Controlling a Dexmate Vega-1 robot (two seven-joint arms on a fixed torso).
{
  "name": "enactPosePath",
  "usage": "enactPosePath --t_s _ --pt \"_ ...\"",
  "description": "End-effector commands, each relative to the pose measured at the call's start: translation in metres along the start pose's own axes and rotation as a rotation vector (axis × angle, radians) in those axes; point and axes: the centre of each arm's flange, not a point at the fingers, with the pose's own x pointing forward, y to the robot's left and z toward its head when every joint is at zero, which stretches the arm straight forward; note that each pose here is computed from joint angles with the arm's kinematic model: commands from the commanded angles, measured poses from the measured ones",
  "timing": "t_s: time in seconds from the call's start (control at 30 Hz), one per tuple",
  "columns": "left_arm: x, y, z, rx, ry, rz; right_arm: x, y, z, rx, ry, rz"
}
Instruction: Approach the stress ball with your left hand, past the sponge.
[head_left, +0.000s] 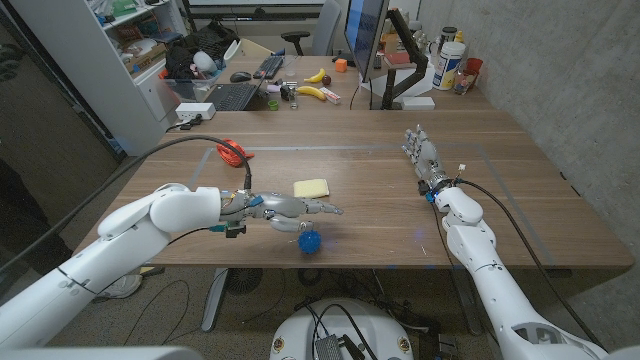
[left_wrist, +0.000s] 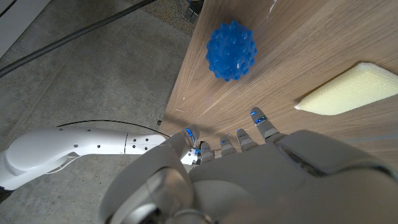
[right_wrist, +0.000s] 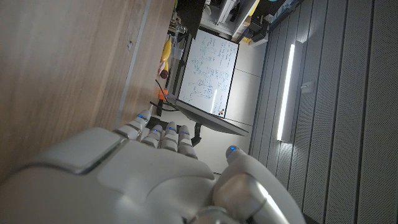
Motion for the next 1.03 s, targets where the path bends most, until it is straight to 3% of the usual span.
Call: enactPosePath --t_s 0.03,0.73,1.03 --pt "-0.002 -0.002 -0.003 -0.006 0.001 -0.020 -0.005 0.000 -0.001 0.014 -0.013 -0.023" --pt "0.002 -0.007 -0.011 -0.007 -0.018 -0.054 -0.027 -0.014 -0.005 0.028 -0.010 -0.098" --pt "0.009 -0.008 -0.018 -0.024 -0.013 -0.084 -0.022 -0.020 -0.008 0.033 -0.008 -0.108"
